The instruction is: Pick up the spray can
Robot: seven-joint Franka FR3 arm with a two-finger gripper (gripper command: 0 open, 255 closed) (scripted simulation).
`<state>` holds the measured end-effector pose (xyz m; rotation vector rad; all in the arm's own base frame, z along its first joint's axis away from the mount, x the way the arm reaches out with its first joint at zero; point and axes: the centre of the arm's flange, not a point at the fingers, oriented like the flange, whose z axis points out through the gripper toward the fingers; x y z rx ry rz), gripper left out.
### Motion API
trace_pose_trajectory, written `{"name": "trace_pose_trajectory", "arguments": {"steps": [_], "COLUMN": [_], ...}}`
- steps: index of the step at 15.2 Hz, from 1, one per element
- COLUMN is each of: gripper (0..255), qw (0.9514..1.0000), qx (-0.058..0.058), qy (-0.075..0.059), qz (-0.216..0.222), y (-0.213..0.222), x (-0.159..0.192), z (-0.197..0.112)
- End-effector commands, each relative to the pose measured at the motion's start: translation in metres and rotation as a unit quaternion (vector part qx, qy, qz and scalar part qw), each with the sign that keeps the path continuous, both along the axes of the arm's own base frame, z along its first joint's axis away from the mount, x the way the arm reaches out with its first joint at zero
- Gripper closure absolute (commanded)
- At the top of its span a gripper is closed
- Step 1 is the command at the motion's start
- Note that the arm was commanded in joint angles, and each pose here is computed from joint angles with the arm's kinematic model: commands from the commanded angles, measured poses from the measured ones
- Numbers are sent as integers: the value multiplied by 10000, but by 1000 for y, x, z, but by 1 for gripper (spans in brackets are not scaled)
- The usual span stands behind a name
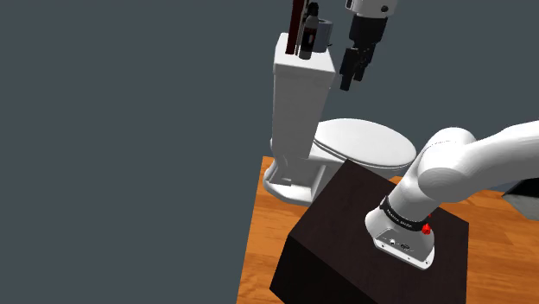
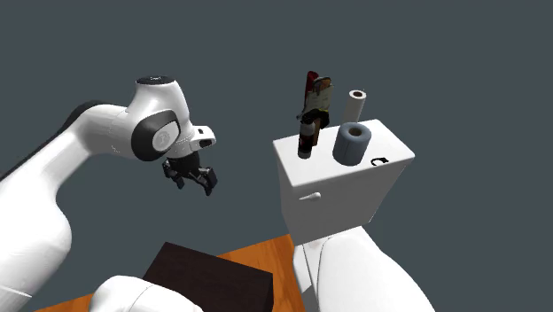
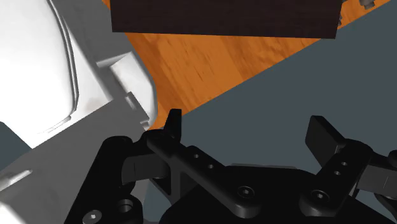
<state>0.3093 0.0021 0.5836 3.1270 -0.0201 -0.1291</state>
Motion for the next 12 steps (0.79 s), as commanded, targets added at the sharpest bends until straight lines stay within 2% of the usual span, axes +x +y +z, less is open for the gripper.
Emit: {"name": "trace_pose_trajectory", "arguments": {"steps": [1,12], "gripper": [0,0], "qw": [10000,9983], "qx": [0,-276], "qy": [0,-506], "qz": [0,125], "y": [0,-92], "x": [0,85], "z": [0,30]}}
